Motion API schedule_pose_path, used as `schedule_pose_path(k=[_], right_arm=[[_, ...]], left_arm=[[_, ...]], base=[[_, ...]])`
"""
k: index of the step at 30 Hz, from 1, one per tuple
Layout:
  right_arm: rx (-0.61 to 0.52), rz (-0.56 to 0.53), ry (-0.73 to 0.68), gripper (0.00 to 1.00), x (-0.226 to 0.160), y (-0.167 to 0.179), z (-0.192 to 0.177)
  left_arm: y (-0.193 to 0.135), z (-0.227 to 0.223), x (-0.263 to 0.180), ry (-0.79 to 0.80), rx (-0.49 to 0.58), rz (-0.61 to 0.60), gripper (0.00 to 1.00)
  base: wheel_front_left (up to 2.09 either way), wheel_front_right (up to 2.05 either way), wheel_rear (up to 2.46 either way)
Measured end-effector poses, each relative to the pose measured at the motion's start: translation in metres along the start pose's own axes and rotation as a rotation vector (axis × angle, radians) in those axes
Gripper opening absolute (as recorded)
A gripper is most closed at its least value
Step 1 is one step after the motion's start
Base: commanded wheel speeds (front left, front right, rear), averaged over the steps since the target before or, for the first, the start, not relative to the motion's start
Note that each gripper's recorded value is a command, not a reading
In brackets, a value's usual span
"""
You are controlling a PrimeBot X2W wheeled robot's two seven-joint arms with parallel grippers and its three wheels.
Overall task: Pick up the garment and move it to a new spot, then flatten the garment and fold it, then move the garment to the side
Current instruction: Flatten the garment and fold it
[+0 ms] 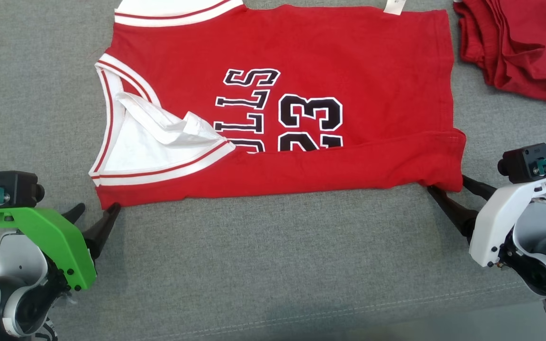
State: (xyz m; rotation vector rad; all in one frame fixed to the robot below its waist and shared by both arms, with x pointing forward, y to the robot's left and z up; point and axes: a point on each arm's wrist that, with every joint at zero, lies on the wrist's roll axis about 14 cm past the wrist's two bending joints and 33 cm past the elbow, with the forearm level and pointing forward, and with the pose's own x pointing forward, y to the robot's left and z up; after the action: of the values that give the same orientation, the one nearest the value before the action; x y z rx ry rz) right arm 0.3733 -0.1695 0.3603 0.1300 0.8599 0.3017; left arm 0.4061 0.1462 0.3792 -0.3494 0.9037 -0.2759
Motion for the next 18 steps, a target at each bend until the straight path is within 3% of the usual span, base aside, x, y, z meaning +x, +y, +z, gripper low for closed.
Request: schedule_pose_path(k=[10, 11, 12, 13, 14, 15, 16, 18], right_arm=[[-0.006, 0.006, -0.006, 1.00, 0.002, 0.001, 0.004], [-0.005, 0.007, -0.005, 0.72, 0.003, 0.001, 0.004], [-0.005, 0.007, -0.002, 0.72, 0.004, 0.001, 0.004], [-0.004, 0.008, -0.002, 0.47, 0.005, 0.001, 0.004], [-0.004, 0.008, -0.003, 0.33, 0.005, 0.001, 0.004], [-0.004, 0.009, -0.002, 0.22, 0.006, 0.001, 0.004], [-0.005, 0.014, -0.001, 0.02, 0.007, 0.002, 0.004], [-0.003, 0.017, -0.003, 0.00, 0.008, 0.002, 0.005]], left_arm=[[0.002, 0.000, 0.007, 0.018, -0.005, 0.004, 1.00], [0.002, -0.001, 0.009, 0.021, -0.007, 0.003, 1.00], [0.002, -0.001, 0.011, 0.025, -0.011, 0.003, 1.00], [0.002, -0.001, 0.012, 0.025, -0.015, 0.002, 1.00], [0.001, -0.001, 0.013, 0.026, -0.016, -0.001, 1.00], [0.001, -0.002, 0.014, 0.031, -0.019, -0.001, 0.91], [0.001, -0.002, 0.016, 0.033, -0.027, -0.005, 0.50], [-0.002, -0.002, 0.018, 0.033, -0.046, -0.018, 0.00]], base=[[0.00, 0.00, 0.00], [0.00, 0.00, 0.00], [0.00, 0.00, 0.00], [0.00, 0.00, 0.00], [0.00, 0.00, 0.00], [0.00, 0.00, 0.00], [0.00, 0.00, 0.00], [0.00, 0.00, 0.00]])
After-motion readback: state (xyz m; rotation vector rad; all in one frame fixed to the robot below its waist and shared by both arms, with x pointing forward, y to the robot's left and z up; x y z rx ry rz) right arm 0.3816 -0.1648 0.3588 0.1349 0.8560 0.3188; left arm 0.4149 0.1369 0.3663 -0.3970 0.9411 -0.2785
